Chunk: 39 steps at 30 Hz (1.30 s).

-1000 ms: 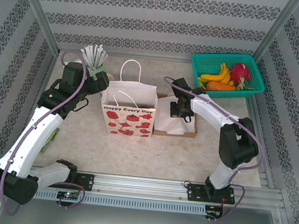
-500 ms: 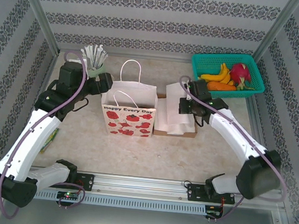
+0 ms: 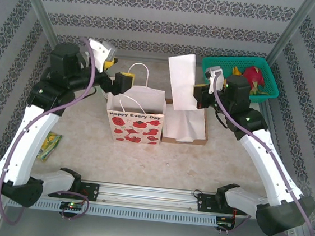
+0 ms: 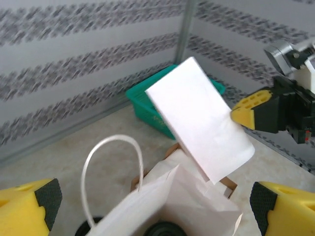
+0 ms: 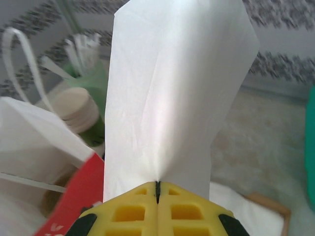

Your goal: Pack the takeout coffee

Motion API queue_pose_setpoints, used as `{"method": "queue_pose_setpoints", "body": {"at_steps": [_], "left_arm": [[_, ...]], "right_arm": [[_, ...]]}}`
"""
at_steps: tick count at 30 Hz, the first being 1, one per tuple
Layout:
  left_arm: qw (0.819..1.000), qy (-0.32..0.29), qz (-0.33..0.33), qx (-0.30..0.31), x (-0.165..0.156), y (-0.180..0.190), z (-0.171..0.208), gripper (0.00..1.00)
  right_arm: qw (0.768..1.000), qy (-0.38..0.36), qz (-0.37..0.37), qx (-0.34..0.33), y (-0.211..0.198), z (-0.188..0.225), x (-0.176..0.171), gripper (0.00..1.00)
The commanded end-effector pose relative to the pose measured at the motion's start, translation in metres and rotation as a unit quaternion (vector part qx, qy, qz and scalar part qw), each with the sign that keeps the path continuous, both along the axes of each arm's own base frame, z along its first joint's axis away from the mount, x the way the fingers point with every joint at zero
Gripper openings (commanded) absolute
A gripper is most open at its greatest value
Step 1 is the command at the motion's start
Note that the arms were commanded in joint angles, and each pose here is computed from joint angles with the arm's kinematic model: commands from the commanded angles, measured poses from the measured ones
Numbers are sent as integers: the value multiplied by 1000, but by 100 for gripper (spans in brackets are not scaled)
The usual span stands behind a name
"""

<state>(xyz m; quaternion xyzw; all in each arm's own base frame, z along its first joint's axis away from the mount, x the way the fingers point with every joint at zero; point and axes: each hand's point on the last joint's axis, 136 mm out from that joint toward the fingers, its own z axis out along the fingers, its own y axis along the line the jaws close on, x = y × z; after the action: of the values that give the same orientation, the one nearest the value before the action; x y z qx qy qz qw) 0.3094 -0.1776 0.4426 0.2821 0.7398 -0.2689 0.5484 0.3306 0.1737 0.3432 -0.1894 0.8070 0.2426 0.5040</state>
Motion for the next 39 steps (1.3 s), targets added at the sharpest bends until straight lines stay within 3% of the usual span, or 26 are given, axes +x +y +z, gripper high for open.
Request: {"method": "queue_pose_setpoints", "body": {"at_steps": [1, 7, 11, 14, 22, 30, 39], "left_arm": [[990, -63, -114, 48, -9, -29, 14, 100], [969, -106, -206, 84, -9, -53, 30, 100], [964, -149, -188, 112, 14, -54, 33, 100], [959, -149, -196, 139, 20, -54, 26, 100], [934, -211, -206, 199, 41, -52, 23, 100], [921, -235, -235, 204, 36, -44, 24, 100], [889, -245, -326, 208, 10, -52, 0, 100]], "right_arm": [[993, -68, 96, 5, 27, 40, -11, 0], [976, -121, 176, -29, 58, 58, -20, 0], [963, -148, 222, -37, 78, 69, -29, 0], [955, -159, 249, -36, 87, 72, -37, 0], [918, -189, 346, -41, 104, 71, -69, 0], [899, -191, 390, -56, 110, 66, -74, 0], [879, -225, 416, -59, 117, 76, -75, 0]]}}
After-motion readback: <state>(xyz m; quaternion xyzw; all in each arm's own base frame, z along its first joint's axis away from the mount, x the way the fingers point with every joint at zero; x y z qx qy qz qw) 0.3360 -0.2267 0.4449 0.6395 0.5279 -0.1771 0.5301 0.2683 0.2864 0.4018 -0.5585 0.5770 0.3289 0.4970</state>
